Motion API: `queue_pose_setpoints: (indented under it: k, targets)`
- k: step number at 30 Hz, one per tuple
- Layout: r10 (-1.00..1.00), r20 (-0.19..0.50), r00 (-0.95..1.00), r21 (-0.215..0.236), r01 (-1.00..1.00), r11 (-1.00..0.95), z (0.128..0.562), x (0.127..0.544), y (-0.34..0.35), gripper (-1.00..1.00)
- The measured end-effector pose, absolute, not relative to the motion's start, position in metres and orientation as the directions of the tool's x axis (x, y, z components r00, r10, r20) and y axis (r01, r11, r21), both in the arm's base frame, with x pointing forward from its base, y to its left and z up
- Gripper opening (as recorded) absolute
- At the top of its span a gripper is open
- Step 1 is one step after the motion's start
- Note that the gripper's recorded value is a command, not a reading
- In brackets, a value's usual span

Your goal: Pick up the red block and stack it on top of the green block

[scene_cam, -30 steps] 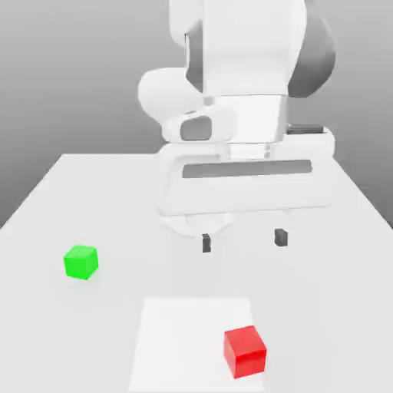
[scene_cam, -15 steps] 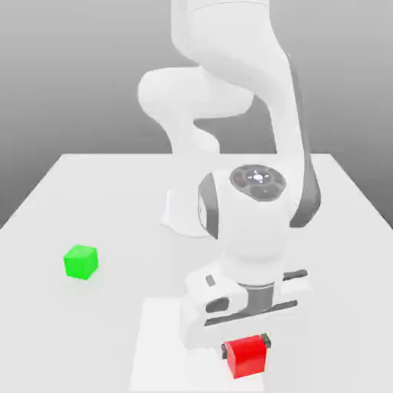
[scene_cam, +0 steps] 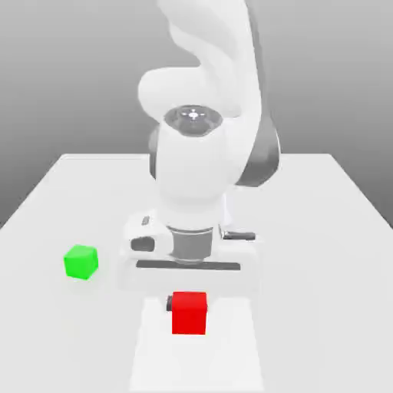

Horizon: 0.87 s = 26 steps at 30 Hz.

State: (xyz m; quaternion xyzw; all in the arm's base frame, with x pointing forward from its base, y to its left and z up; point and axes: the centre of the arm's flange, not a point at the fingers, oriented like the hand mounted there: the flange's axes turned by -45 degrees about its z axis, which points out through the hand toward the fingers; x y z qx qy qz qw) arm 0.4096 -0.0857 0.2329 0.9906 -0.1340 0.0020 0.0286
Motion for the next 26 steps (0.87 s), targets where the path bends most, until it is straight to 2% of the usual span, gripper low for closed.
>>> queue_pose_setpoints:
  k: [5, 9, 15, 19, 24, 25, 26]
  targets:
    - [-0.605, 0.028, 0.796, 0.062, -0.605, -0.794, 0.245, 0.351, -0.162, -1.0]
    - [-0.819, 0.031, 0.573, 0.047, -0.819, -0.571, 0.25, 0.295, -0.207, -1.0]
    - [-0.987, 0.005, 0.162, 0.003, -0.987, -0.162, 0.246, 0.21, -0.244, -1.0]
    - [-0.993, -0.007, 0.114, -0.01, -0.993, -0.114, 0.223, 0.204, -0.247, -1.0]
    - [-0.994, -0.003, 0.113, -0.005, -0.994, -0.113, 0.186, 0.202, -0.246, -1.0]
    - [-0.994, -0.001, 0.113, -0.003, -0.994, -0.113, 0.182, 0.202, -0.246, 1.0]
    - [-0.992, -0.001, 0.124, -0.003, -0.992, -0.124, 0.182, 0.204, -0.243, 1.0]
